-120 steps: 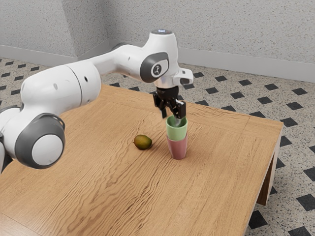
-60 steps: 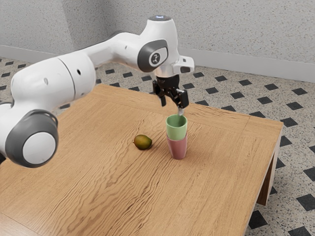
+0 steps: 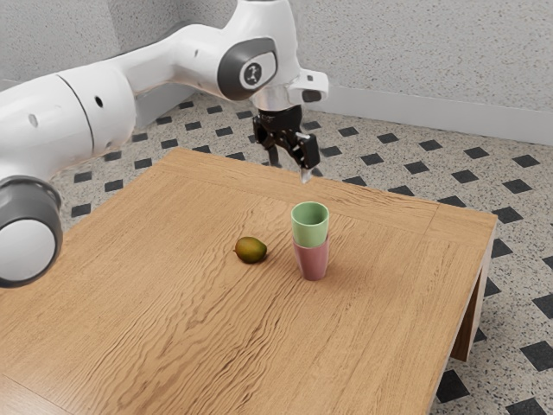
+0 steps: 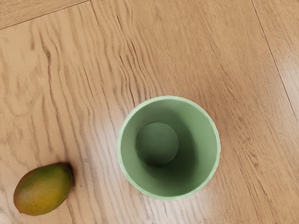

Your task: Place the left cup onto the right cup

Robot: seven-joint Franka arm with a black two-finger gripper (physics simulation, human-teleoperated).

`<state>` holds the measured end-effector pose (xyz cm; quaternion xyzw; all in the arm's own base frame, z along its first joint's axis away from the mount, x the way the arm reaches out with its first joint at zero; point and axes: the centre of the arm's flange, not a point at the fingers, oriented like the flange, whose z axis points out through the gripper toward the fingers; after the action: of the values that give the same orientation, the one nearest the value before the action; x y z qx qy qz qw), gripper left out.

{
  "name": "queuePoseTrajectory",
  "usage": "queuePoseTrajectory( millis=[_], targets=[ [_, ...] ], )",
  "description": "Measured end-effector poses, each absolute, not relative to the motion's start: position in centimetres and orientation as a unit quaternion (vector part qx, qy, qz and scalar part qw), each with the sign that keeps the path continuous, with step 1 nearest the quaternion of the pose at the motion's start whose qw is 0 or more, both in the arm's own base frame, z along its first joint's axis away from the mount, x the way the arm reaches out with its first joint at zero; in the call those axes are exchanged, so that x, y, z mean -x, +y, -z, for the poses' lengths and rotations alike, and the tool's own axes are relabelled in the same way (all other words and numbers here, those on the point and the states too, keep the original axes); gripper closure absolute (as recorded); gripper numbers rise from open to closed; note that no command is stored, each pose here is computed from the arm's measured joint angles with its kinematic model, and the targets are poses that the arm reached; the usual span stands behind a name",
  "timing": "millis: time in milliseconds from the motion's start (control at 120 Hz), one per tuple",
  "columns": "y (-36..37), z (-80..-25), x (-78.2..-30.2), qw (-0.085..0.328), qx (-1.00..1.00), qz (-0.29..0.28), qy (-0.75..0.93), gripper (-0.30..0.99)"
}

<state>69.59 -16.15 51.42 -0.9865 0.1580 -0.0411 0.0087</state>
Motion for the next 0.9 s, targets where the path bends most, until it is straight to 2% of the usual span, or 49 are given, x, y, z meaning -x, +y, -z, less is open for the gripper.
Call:
queuePoseTrajectory(
  millis=[692, 900],
  targets=[
    [-6.8, -61.3, -60.3, 0.007, 0.995, 0.037, 0.089, 0.02],
    [-4.8, -62.7, -58.0, 0.007, 0.997, 0.026, 0.074, 0.02]
  ],
)
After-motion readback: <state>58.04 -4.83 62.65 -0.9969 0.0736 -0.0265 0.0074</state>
